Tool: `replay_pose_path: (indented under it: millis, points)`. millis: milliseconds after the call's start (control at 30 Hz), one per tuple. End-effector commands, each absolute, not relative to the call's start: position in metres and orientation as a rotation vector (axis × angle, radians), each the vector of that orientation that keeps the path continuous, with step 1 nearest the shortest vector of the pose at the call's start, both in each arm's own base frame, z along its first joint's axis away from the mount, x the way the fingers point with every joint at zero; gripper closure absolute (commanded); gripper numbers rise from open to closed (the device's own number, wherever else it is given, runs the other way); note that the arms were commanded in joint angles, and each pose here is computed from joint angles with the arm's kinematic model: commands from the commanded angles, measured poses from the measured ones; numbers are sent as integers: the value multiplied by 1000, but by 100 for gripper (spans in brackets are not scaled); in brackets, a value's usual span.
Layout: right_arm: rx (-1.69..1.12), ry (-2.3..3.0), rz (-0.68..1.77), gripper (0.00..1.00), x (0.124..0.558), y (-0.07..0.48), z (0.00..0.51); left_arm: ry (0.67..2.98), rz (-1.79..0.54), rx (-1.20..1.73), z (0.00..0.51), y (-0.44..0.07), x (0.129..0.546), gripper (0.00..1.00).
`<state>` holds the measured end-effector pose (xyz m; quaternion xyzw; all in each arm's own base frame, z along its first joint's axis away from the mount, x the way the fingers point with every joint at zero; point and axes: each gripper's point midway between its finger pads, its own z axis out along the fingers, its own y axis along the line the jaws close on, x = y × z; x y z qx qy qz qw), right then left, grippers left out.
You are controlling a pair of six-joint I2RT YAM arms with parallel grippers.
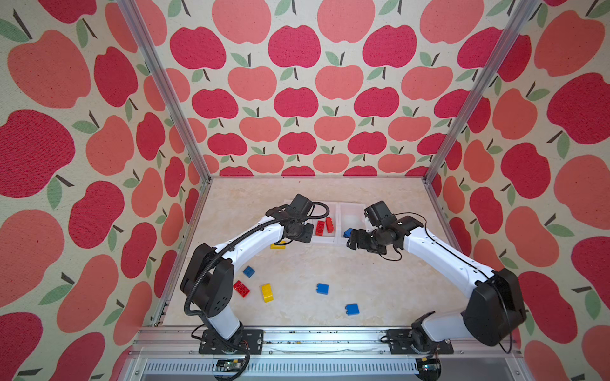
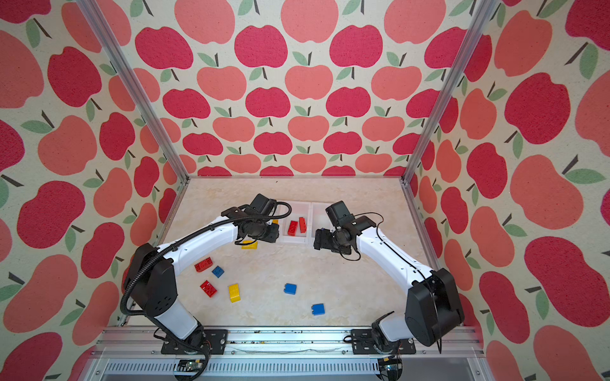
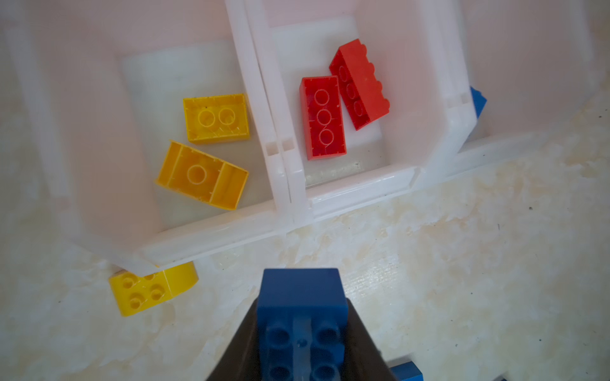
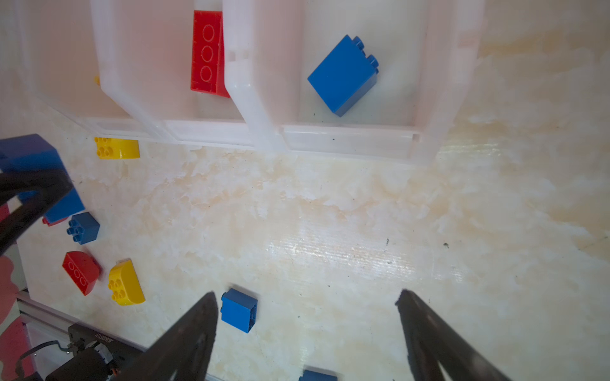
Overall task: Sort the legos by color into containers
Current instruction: 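Carry the blue brick with the left gripper into the blue compartment and release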
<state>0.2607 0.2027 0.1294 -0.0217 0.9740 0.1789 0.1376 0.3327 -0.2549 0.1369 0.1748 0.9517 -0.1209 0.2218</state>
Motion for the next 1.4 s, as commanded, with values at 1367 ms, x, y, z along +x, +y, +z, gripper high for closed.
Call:
replay_pose_path:
  millis: [1367]
  points:
    - [142,2842,388,5,213,149,121,2284,-823,750,136,-451,431,75]
